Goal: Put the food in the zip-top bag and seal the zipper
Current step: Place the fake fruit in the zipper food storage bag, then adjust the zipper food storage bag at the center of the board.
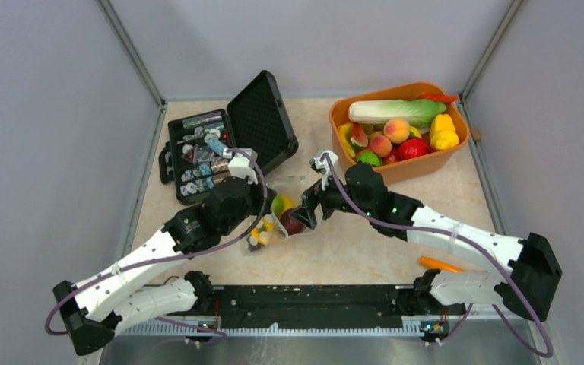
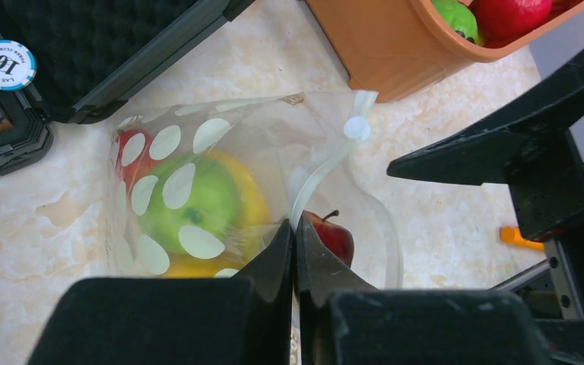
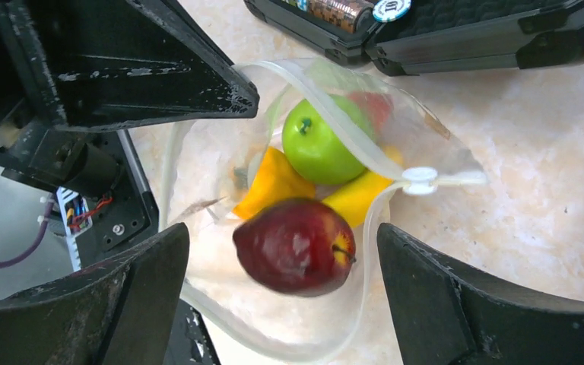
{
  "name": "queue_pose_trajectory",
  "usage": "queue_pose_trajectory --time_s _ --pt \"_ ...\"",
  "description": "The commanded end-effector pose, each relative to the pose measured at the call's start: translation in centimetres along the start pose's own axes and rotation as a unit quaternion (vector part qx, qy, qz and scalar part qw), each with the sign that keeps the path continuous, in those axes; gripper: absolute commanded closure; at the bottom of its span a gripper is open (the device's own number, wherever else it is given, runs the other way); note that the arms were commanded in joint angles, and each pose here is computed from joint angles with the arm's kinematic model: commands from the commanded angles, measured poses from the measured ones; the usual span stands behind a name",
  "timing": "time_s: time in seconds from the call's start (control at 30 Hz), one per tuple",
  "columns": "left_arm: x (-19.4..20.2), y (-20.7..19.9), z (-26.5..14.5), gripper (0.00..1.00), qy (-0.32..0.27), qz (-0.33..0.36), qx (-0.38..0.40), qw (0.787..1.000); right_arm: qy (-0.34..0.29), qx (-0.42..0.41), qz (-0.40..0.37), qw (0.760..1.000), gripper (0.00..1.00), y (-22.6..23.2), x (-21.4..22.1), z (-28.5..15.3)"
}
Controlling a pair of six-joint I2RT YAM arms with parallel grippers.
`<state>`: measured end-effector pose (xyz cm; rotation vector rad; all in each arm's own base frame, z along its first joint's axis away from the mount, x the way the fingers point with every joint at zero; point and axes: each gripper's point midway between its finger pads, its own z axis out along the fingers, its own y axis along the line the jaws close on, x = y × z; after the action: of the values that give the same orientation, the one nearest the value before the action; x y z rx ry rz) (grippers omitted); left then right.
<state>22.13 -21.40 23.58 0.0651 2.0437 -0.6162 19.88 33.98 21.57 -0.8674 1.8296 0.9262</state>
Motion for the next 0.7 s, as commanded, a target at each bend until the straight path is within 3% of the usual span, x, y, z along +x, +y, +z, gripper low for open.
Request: queue_pose_trajectory --time_s 0.0,0.13,0.23,0.33,0.43,0.67 --pt "-2.5 -0.7 -0.6 1.0 -0.045 -0.023 0.008 0.999 -0.039 0.0 -0.005 0.999 0.09 0.6 -1.9 -0.9" --pt "-2.8 -0.8 -0.7 1.0 -0.051 -0.026 0.011 0.998 -0.08 0.029 0.014 0.996 0.15 -0.2 -3.1 -1.7" --pt "-2.9 -0.7 -0.8 1.0 -0.055 -0.025 0.01 0.998 -0.111 0.097 0.05 0.988 0.29 -2.6 -3.1 -2.4" --pt "-2.9 -0.7 -0.8 1.0 -0.053 -0.024 0.01 0.998 -0.069 0.146 0.069 0.985 0.35 -4.4 -1.0 -2.0" --pt "-2.6 -0.6 -0.6 1.0 -0.049 -0.023 0.009 0.998 -0.023 0.135 0.075 0.988 0.39 -4.0 0.8 -1.0" --pt "-2.5 -0.7 -0.6 1.0 -0.048 -0.024 0.012 0.999 -0.012 0.14 0.109 0.984 0.53 -4.5 2.6 0.5"
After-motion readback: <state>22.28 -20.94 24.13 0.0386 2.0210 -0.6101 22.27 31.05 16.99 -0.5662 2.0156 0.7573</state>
